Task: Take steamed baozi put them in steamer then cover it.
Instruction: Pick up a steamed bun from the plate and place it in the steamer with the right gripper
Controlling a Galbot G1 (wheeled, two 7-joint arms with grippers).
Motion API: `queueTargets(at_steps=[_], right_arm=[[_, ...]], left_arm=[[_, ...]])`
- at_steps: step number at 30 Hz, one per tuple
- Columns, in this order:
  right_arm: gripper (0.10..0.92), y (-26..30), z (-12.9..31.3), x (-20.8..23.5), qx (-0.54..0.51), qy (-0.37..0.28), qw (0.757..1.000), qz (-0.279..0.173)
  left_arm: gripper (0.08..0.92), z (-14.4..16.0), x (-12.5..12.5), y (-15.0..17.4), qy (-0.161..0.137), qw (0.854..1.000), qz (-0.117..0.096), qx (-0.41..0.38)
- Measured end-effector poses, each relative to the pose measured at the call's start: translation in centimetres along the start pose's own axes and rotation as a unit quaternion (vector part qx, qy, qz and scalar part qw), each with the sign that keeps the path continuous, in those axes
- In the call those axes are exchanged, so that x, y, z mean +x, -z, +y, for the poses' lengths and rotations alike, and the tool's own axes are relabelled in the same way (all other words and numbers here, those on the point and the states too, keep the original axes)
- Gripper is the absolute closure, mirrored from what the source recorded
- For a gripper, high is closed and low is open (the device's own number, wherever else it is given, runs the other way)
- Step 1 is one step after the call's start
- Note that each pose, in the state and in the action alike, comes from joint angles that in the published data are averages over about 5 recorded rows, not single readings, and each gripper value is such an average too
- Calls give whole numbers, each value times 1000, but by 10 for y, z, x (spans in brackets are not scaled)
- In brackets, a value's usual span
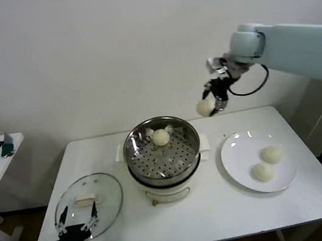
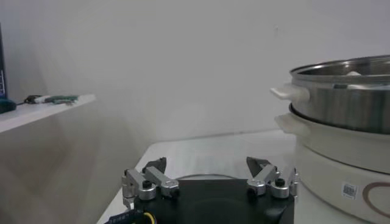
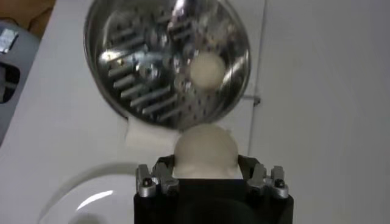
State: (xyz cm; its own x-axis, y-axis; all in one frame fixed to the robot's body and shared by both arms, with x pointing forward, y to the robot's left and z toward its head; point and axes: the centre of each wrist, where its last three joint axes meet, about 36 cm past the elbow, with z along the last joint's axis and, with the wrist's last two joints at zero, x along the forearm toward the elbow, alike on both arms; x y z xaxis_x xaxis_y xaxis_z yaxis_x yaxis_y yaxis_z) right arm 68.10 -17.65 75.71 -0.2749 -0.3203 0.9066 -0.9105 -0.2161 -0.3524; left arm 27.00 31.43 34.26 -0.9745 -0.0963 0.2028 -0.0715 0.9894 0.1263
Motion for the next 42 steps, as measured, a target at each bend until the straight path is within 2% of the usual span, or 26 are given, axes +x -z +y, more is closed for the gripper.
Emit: queueTargets(at_steps=[8,17,28,42], right_arm=[[327,86,0,-43,57,13,998,-6],[327,137,20,-120,98,35,994,11],[327,158,40,-186,121,36,992,32],[321,157,41,-218,112,17,993,39]], left_arm=[[177,3,1,4,4,1000,-5,1],[177,6,3,6,8,1000,-8,0],[177,2,4,5,6,1000,-9,2],[177,3,4,3,7,1000,-9,2]])
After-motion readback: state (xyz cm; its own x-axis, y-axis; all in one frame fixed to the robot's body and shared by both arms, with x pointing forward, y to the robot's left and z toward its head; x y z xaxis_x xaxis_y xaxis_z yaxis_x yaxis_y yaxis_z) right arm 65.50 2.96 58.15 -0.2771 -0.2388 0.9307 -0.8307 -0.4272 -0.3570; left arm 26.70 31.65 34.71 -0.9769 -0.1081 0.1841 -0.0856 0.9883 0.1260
